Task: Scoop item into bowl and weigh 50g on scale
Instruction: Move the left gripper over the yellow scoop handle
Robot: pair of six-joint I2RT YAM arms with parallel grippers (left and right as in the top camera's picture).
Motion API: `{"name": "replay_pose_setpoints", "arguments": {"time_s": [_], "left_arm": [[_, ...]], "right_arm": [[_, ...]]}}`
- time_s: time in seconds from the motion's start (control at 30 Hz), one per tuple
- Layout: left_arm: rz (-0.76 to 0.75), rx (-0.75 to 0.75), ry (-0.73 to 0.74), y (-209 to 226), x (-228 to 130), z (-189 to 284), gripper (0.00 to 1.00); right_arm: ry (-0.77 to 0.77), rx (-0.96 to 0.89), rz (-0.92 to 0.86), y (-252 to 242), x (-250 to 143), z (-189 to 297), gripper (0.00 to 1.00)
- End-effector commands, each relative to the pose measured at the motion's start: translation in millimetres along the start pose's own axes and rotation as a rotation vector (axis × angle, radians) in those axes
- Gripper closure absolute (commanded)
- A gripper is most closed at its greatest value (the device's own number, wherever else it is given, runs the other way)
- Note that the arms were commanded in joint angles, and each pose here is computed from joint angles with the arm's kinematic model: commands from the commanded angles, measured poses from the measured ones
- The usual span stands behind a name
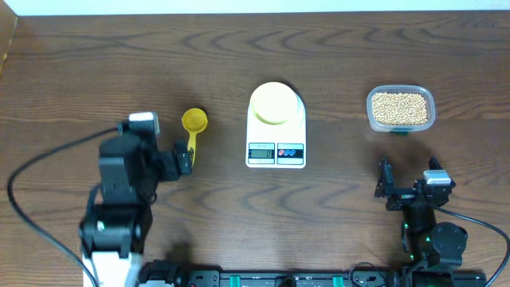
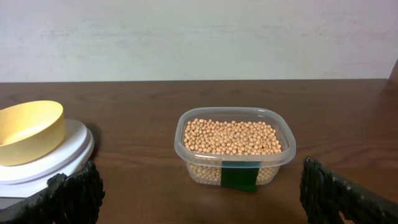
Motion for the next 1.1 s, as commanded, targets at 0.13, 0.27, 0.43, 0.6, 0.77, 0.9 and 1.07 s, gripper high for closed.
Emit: {"name": "replay_pose_setpoints", "arguments": {"time_s": [0.13, 0.27, 0.43, 0.6, 0.77, 0.9, 1.07], "left_arm": [[-0.022, 0.03, 0.185, -9.5, 36.7, -9.0, 0.02], [-0.021, 0.052, 0.275, -12.1, 47.6, -22.4, 0.02], [-0.059, 0.074, 0.401, -14.4, 56.9, -46.1, 0.02], [-0.079, 0.113, 0.478, -11.2, 55.3, -74.4, 0.02], [-0.087, 0.131, 0.544, -4.4, 46.4, -101.2, 0.02], [-0.096, 0.143, 0.596, 4.0, 38.8, -119.3, 0.02], [-0.117, 0.14, 0.619, 6.1, 32.6, -142.0, 0.02]], "right_arm": [[0.001, -0.003, -0.008, 0.2, -0.6, 0.1, 0.01], [0.001, -0.003, -0.008, 0.2, -0.6, 0.1, 0.01], [0.001, -0.003, -0.008, 0.2, -0.6, 0.1, 0.01], [0.001, -0.003, -0.008, 0.2, -0.6, 0.1, 0.01], [0.001, -0.003, -0.008, 0.2, -0.6, 0.1, 0.01], [0.001, -0.003, -0.008, 0.2, -0.6, 0.1, 0.01], [0.001, -0.003, -0.008, 0.2, -0.6, 0.1, 0.01]]}}
Point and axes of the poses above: each gripper's point midway between its finger pads, its own z axis back along the fingers, its own y axis along the line the jaws close on, x = y × z, the point moved 7 cm from there along z, back along the fingers, and after that the axes turned 9 degrees about z, right-handed, at the moved point
